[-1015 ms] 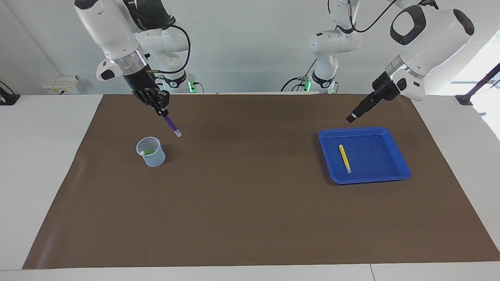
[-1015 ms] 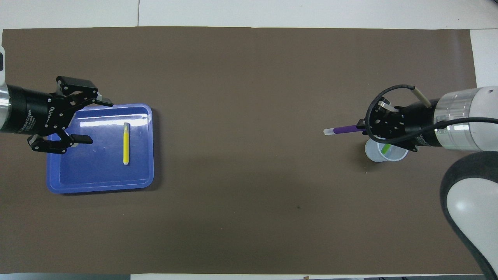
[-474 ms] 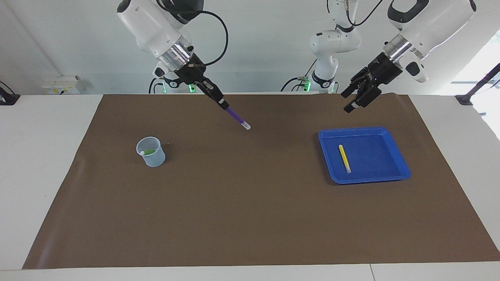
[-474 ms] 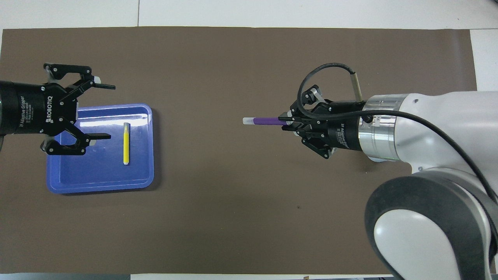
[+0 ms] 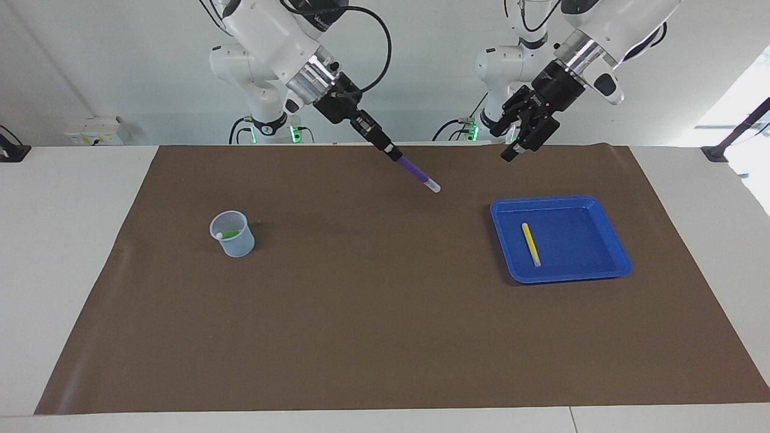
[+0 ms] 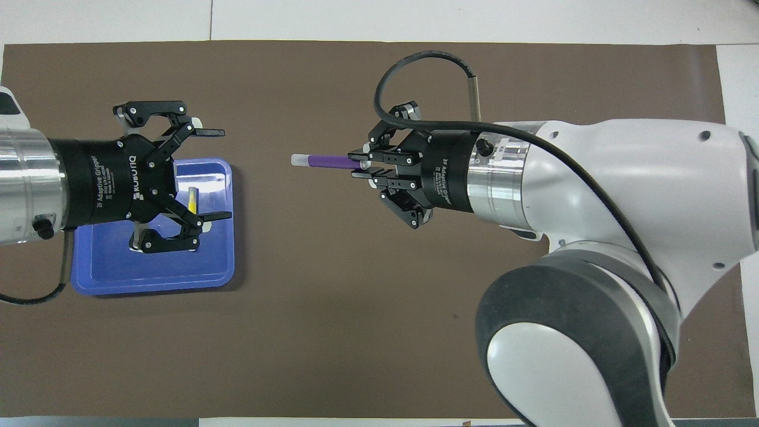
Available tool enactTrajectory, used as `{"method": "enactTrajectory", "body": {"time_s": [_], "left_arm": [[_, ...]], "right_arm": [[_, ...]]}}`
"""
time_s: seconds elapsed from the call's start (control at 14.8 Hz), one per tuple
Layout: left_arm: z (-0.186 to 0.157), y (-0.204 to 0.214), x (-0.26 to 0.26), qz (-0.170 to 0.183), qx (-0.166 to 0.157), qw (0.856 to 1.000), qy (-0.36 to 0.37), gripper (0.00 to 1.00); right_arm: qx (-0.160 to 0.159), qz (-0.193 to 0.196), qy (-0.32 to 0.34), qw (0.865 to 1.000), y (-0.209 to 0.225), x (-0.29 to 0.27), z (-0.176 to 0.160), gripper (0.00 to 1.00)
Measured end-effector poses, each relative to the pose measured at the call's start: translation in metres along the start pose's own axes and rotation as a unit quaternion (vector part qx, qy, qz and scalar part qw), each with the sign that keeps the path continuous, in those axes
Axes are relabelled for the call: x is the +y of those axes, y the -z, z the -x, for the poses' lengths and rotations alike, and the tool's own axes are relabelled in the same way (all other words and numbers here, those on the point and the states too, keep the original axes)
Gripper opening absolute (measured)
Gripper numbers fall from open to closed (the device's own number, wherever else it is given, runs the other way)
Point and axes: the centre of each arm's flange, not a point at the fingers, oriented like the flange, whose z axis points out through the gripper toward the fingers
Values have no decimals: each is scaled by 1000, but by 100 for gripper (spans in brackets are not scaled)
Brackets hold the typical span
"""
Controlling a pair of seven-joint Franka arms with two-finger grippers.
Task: Right arm passes pens to left for tray arrangement
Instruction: 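Carry the purple pen toward the left gripper above the tray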
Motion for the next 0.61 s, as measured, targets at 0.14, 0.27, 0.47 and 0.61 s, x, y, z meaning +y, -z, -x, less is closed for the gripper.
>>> {"method": "enactTrajectory", "body": {"time_s": [0.14, 0.27, 0.47, 0.61], "left_arm": [[9, -9, -9, 8, -1, 1000, 25, 99], [12, -14, -15, 9, 0, 999, 43, 99], [11, -18, -21, 6, 2, 998, 64, 97], [12, -21, -25, 10, 3, 998, 69, 96]], "right_arm": [[-12, 1, -6, 1000, -11, 0, 14, 17], [-21, 7, -3, 1000, -20, 4, 31, 17], [-34, 19, -3, 999, -30, 14, 59, 17], [-38, 22, 0, 999, -33, 17, 70, 17]]}}
